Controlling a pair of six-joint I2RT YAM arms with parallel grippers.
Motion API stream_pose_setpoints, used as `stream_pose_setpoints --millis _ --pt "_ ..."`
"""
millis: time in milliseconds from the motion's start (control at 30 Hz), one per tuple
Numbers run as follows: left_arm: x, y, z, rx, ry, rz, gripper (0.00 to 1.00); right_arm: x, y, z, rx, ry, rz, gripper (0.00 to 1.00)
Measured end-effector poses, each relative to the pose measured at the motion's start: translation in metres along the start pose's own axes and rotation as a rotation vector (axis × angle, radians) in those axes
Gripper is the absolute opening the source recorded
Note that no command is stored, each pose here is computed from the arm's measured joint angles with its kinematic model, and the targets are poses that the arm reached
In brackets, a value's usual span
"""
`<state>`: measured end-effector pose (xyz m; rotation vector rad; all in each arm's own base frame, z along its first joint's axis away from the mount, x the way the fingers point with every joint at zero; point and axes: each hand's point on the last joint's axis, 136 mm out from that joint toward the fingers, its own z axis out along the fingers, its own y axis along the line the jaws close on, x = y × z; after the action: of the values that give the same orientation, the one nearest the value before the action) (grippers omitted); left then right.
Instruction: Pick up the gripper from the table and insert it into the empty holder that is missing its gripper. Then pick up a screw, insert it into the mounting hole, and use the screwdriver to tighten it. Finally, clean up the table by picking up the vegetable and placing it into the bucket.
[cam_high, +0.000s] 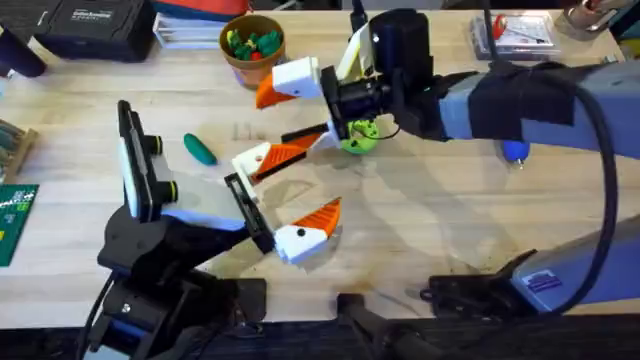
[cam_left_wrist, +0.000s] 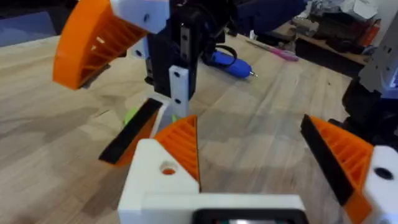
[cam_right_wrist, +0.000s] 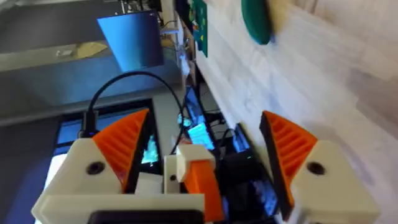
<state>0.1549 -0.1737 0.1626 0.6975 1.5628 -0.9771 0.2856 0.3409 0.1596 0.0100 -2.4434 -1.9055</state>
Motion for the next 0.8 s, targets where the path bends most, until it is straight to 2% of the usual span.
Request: stream_pose_setpoints --millis 133,300,433,567,800 --pt "0.000 0.000 0.000 0.001 0.000 0.000 0.986 -0.030 -0.009 -0.016 0.039 -0.130 -0.075 0.993" --pt "0.000 0.000 0.000 0.001 0.000 0.000 0.986 -0.077 -0.025 -0.057 0.101 -0.319 -0.129 0.993" --pt "0.000 0.000 0.000 0.002 0.000 0.000 0.986 -0.094 -0.046 -0.090 0.189 -0.407 -0.116 0.995" --pt "0.000 0.000 0.000 0.001 0.001 0.000 0.986 -0.078 -0.063 -0.113 0.348 -0.414 -0.102 0.995" --pt "0.000 0.000 0.000 0.001 0.001 0.000 0.986 -0.030 -0.084 -0.136 0.698 -0.341 -0.217 0.995"
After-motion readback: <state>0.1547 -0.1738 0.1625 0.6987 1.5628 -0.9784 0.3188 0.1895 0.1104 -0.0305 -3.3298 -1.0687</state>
